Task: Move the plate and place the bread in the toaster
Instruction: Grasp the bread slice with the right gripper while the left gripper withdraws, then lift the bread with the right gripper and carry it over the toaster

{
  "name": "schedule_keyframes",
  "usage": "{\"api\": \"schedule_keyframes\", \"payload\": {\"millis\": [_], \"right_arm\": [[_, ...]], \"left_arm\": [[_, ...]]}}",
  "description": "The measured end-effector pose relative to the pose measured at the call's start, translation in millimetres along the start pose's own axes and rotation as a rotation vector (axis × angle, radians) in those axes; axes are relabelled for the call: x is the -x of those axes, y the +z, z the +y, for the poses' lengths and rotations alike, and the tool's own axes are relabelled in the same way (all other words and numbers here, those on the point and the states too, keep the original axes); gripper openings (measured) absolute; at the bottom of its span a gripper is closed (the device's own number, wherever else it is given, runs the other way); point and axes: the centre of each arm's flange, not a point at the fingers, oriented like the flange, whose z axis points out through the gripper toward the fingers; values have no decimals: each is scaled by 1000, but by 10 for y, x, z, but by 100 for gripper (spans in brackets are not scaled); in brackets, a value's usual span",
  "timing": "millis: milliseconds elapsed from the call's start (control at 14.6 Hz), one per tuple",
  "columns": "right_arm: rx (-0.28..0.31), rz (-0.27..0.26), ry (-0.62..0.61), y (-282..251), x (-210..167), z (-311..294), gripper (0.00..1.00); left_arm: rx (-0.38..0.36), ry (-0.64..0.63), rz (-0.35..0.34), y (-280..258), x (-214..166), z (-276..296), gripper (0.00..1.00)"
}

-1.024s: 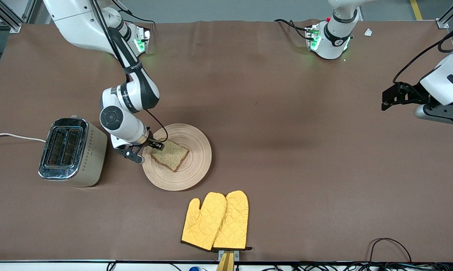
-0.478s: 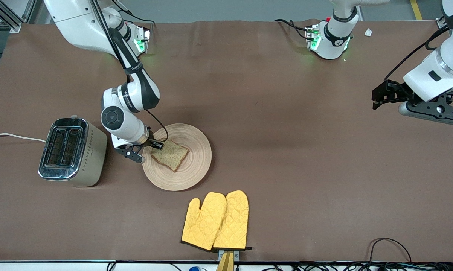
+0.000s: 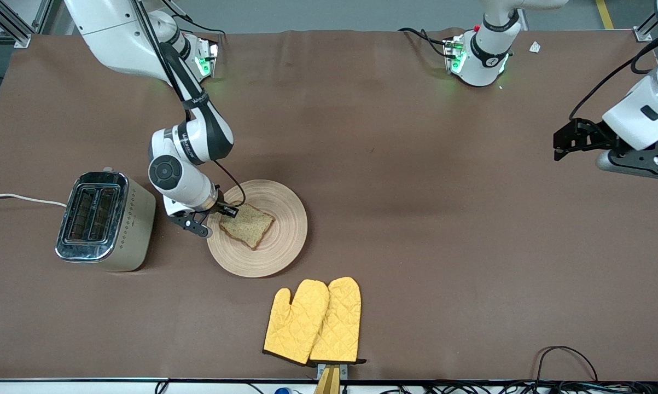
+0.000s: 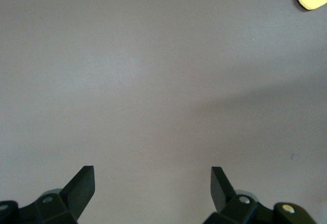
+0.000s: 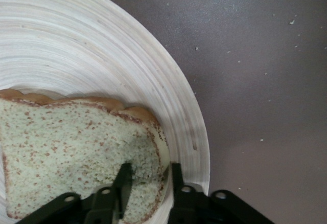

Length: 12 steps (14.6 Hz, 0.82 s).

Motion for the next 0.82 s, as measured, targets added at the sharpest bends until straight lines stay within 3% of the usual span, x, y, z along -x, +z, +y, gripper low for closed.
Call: {"api": "schedule_keyframes", "payload": {"millis": [68, 205, 546, 820], "right_arm": [[0, 0, -1, 1, 3, -2, 18], [1, -1, -1, 2, 0, 3, 4], [10, -12, -25, -14, -10, 5, 3], [93, -90, -72, -531, -84, -148, 3]], "left_arm": [[3, -8, 0, 2, 6, -60, 100], [7, -19, 1, 3, 16, -139, 100], [23, -13, 13, -41, 19, -60, 100], [23, -88, 20, -97, 51, -52, 100]]}}
